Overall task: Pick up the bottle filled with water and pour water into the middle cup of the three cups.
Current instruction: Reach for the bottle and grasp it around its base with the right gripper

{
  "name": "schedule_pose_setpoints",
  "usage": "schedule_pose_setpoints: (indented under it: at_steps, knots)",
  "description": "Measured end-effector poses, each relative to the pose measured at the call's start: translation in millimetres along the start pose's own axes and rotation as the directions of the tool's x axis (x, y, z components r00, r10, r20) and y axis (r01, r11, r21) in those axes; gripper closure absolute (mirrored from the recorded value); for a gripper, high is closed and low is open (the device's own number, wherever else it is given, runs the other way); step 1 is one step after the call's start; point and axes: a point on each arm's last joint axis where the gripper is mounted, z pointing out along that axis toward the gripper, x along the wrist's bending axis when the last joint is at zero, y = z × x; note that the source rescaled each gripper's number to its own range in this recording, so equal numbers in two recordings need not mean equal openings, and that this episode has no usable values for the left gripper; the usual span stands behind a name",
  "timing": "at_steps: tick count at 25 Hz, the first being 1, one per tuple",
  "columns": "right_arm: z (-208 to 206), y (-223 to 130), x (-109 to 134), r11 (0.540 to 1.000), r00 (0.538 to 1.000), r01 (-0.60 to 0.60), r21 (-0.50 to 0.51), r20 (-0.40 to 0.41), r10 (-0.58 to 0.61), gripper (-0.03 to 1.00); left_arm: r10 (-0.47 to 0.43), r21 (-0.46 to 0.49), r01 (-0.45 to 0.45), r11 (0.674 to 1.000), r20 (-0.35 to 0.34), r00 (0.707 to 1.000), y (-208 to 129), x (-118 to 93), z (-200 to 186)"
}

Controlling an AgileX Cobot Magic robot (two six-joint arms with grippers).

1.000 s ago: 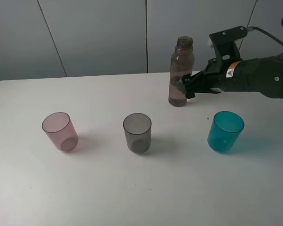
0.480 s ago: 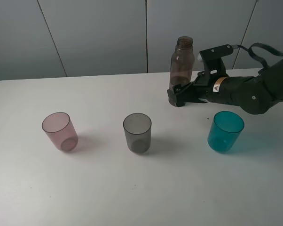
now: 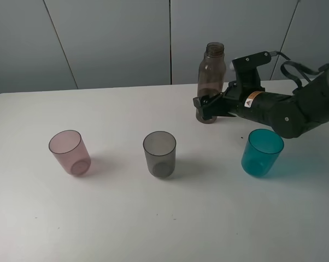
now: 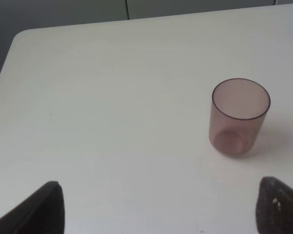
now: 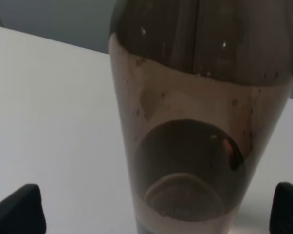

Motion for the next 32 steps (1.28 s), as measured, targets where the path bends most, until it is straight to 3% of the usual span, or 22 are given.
schedule_pose_setpoints:
  at_steps: [22,32]
  knots:
    - [29.6,4.2,-3.2,1.0,1.0,0.001,-0.031,0.017,0.0,-0.03,0.0,0.0,0.0,1.0,0.0,1.0,0.0,0.0,0.0]
    - [30.4,6.1,-9.2,0.996,0.994,-0.076,-0.052,0.078,0.08,-0.03,0.0,0.0,0.0,1.0,0.0,1.0,0.0,0.0,0.0]
